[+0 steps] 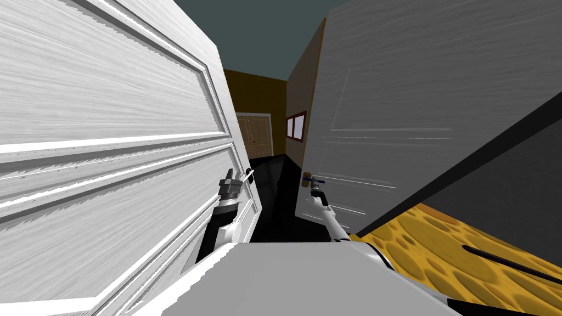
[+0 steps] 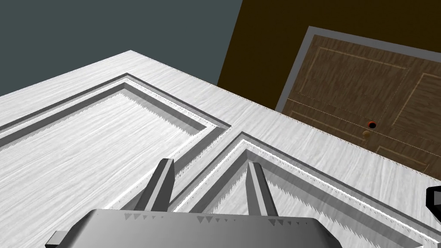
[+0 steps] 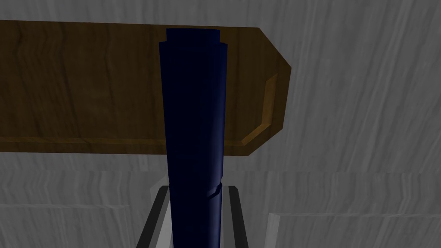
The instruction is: Push the door open
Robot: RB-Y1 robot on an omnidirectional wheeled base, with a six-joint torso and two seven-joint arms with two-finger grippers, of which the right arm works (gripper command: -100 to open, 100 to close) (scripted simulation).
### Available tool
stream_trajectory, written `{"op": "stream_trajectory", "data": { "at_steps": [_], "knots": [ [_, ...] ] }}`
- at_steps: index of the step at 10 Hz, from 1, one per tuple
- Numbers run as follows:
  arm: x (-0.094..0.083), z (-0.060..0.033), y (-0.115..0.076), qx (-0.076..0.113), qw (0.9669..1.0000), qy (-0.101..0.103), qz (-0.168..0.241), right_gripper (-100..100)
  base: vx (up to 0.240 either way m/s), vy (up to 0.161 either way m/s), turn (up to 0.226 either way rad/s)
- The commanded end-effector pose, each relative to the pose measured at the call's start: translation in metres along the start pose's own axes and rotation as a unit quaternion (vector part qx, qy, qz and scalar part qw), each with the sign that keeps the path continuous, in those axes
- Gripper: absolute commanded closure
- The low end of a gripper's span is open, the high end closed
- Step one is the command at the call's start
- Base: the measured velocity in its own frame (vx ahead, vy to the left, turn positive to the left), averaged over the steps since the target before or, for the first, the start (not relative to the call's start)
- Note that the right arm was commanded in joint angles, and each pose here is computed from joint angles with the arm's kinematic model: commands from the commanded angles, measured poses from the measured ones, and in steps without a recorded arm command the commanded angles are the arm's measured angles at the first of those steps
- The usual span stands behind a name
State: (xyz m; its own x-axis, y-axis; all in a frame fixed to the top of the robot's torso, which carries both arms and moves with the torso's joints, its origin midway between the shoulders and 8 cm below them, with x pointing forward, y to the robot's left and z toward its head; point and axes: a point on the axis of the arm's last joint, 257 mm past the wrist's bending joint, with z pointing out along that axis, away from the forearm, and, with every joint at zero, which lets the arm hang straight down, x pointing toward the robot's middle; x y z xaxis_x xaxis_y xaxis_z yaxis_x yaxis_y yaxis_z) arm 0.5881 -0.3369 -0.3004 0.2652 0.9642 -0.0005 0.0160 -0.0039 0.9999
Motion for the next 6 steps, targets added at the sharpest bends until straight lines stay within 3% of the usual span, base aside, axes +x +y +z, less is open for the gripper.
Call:
{"op": "stream_trajectory", "data": {
  "at_steps": [1, 6],
  "knots": [
    [0.0, 0.0017, 0.005, -0.006, 0.9999, -0.008, -0.002, 100, 0.222, 0.019, -0.126],
    [0.012, -0.0007, 0.007, -0.008, 0.9995, -0.029, -0.001, 100, 0.206, 0.023, -0.146]
  ]
}}
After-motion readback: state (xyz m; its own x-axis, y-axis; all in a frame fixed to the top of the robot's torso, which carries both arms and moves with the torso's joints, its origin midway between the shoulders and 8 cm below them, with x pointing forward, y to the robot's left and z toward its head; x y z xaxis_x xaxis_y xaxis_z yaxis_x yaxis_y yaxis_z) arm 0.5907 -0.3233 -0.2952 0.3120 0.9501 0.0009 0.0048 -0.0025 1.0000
